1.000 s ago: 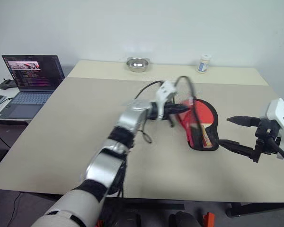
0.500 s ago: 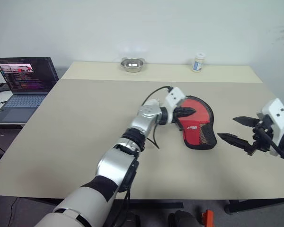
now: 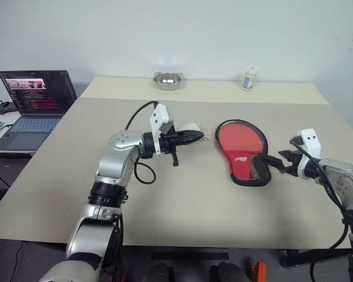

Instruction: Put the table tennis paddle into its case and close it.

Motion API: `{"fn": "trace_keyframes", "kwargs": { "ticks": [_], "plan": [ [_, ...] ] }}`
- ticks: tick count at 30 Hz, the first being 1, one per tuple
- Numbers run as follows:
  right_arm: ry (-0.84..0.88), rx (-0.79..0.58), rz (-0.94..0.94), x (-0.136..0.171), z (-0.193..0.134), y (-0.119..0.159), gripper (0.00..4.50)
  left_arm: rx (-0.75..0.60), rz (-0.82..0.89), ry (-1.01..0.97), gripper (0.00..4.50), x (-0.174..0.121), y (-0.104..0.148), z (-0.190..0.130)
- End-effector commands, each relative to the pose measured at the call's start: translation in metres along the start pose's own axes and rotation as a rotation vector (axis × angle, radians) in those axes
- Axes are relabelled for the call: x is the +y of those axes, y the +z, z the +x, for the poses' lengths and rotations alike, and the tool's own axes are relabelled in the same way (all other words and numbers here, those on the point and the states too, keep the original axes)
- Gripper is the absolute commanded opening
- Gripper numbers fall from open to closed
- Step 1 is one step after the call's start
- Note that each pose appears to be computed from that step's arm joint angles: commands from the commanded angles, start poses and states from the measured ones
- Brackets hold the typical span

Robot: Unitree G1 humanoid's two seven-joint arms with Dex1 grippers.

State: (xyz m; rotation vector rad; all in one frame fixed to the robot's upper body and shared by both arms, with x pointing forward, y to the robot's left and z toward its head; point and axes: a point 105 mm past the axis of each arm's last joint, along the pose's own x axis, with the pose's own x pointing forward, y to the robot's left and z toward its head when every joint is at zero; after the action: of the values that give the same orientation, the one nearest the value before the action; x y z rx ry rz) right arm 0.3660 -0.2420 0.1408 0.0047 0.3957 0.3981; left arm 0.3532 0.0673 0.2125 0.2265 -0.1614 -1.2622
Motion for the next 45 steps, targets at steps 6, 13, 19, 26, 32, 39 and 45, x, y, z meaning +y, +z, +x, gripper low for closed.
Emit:
{"fn": "trace_keyframes", "kwargs": {
  "ticks": [6, 13, 19, 26, 32, 39, 45],
  "plan": [
    [0.009, 0.006, -0.017, -0.002, 0.025, 0.001, 4.5, -0.015, 0.029, 0.016, 0.01, -0.001, 0.016, -0.004],
    [-0.005, 0.052, 0.025, -0.006, 0.044, -0.015, 4.5, -0.033, 0.051, -0.034, 0.01, -0.004, 0.027, -0.009],
    [0.02, 0.132, 0.086, -0.004, 0.051, -0.034, 4.5, -0.023, 0.061, -0.038, 0.01, -0.003, 0.027, -0.012],
    [0.097, 0.151, 0.104, 0.014, 0.056, -0.04, 3.25, 0.002, 0.062, -0.034, 0.0, -0.004, 0.022, -0.02],
    [0.286, 0.108, 0.108, 0.059, 0.053, -0.026, 1.26, 0.051, 0.072, -0.029, 0.0, -0.002, 0.013, -0.033],
    [0.374, 0.059, 0.132, 0.101, 0.051, -0.013, 0.03, 0.148, 0.096, -0.141, 0.0, -0.02, -0.003, -0.046],
    [0.472, 0.07, 0.12, 0.144, 0.036, -0.019, 0.03, 0.221, 0.078, -0.239, 0.0, -0.036, -0.012, -0.063]
  ]
}}
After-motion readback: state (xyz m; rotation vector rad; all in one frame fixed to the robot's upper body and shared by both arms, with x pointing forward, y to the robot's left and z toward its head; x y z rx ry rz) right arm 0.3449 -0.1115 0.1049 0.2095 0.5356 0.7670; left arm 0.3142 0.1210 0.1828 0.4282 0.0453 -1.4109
